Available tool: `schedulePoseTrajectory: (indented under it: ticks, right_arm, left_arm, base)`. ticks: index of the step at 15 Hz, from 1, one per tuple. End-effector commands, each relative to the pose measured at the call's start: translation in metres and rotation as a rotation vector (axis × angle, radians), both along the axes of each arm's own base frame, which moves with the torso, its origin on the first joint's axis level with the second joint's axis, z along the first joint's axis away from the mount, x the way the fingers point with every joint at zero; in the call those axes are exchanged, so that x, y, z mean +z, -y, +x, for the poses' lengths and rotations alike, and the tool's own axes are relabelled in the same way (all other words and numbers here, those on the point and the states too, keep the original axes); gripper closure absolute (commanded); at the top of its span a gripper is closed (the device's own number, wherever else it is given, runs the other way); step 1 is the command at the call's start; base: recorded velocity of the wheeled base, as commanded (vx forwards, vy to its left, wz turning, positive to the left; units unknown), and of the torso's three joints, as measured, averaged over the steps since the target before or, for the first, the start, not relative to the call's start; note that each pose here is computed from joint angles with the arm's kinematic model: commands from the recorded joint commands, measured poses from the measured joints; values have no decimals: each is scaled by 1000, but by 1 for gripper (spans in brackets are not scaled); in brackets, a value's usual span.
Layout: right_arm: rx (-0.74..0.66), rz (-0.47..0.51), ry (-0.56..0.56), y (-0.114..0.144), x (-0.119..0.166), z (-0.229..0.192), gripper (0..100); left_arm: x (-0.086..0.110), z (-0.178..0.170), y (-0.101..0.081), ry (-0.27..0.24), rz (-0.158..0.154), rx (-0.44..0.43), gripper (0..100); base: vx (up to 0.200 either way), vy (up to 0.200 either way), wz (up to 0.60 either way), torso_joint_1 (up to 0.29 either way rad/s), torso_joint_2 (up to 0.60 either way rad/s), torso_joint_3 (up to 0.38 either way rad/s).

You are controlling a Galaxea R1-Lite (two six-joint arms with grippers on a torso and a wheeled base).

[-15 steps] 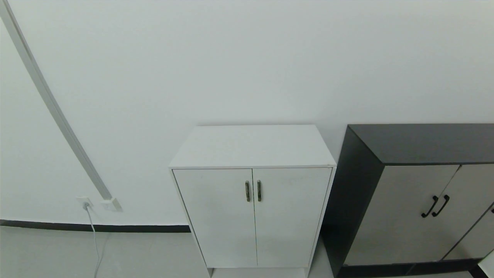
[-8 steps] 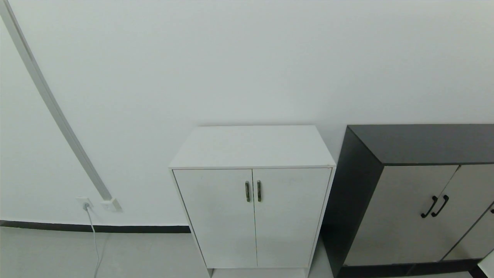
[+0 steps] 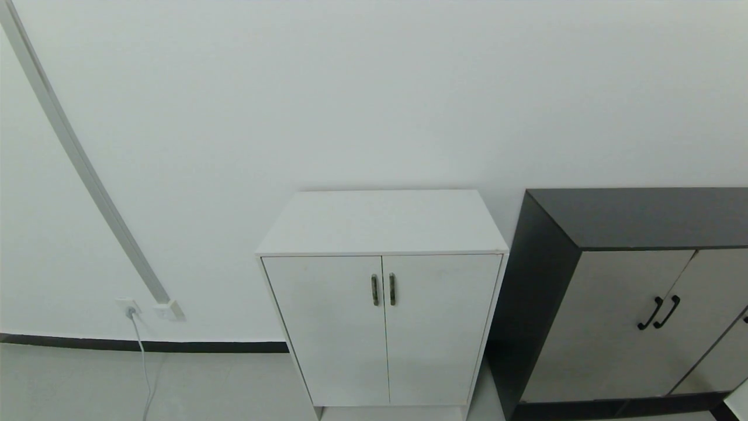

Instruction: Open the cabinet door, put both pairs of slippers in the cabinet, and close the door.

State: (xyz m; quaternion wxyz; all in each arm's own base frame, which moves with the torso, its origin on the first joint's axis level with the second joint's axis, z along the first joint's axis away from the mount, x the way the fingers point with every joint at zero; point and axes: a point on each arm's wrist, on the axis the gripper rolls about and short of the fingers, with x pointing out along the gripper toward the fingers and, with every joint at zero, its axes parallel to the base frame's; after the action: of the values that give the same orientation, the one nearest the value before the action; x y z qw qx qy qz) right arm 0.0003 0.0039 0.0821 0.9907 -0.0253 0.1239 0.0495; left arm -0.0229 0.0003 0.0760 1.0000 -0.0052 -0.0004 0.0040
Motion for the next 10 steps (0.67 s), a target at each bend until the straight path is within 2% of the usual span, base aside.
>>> schedulePoseTrajectory:
  ticks: [1,3,8,10]
  right_arm:
    - [26,-15,177,0,-2,-15,100]
    - [-3,3,245,2,-6,-23,100]
    - [-59,90,243,3,-7,-23,100]
    - [-88,113,245,3,-6,-23,100]
  left_arm:
    - [0,0,0,-1,0,0,100]
    - [0,0,0,-1,0,1,100]
    - [0,0,0,-1,0,1,100]
    - [0,0,0,-1,9,-5,100]
  base:
    - [0,0,0,0,0,0]
    - [0,0,0,0,0,0]
    - [0,0,0,0,0,0]
    - [0,0,0,0,0,0]
